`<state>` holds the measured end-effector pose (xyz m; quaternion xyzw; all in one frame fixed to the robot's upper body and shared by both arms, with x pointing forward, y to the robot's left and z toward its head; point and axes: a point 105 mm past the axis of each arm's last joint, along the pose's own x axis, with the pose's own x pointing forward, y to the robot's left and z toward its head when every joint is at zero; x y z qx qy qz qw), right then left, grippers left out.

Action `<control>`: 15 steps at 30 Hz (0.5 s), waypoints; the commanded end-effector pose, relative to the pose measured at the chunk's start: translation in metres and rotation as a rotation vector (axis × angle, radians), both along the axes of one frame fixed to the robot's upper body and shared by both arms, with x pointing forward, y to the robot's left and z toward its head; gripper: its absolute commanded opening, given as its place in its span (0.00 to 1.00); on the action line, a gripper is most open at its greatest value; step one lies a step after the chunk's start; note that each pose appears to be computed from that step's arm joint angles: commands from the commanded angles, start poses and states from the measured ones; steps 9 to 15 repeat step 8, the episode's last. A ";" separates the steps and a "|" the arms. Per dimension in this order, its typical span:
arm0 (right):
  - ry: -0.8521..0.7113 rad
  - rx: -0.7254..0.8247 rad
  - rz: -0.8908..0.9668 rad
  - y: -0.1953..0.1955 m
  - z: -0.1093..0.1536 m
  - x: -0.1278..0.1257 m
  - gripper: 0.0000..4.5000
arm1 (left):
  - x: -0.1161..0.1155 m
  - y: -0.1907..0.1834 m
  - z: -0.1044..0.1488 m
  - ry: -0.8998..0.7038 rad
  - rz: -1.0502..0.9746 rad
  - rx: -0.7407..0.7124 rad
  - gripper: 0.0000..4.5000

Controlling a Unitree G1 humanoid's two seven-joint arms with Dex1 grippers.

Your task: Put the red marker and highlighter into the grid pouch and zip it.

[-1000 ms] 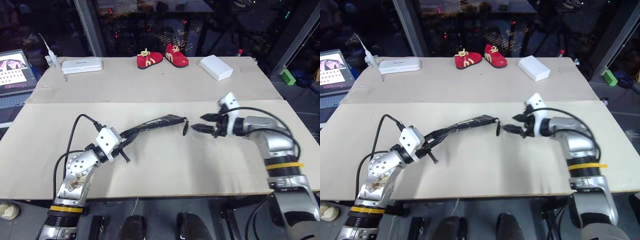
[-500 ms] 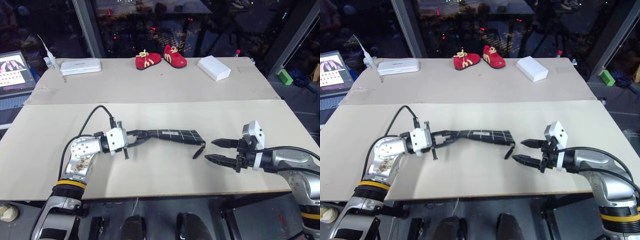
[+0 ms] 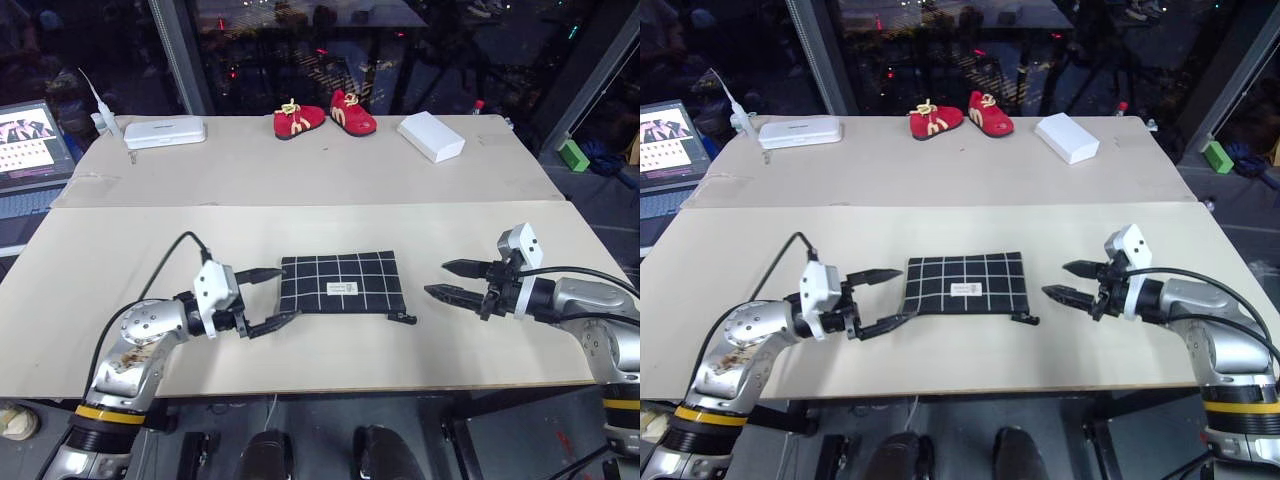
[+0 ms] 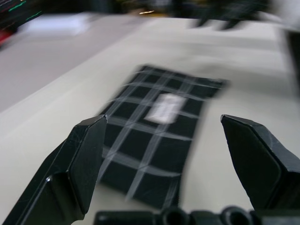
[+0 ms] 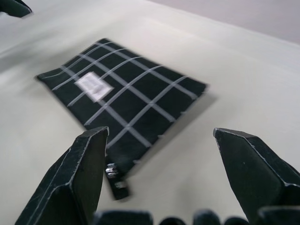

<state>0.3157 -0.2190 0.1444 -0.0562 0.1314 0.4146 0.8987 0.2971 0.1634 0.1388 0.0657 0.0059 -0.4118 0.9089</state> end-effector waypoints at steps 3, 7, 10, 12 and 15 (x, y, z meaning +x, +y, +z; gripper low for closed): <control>-0.017 0.030 -0.079 -0.015 -0.006 0.007 0.89 | 0.001 0.062 0.006 0.037 0.376 -0.104 0.93; -0.005 0.040 -0.119 -0.017 -0.016 0.011 0.89 | -0.002 0.083 -0.006 0.066 0.485 -0.115 0.93; -0.003 0.043 -0.132 -0.017 -0.018 0.013 0.89 | -0.003 0.087 -0.007 0.060 0.508 -0.120 0.93; -0.003 0.043 -0.132 -0.017 -0.018 0.013 0.89 | -0.003 0.087 -0.007 0.060 0.508 -0.120 0.93; -0.003 0.043 -0.132 -0.017 -0.018 0.013 0.89 | -0.003 0.087 -0.007 0.060 0.508 -0.120 0.93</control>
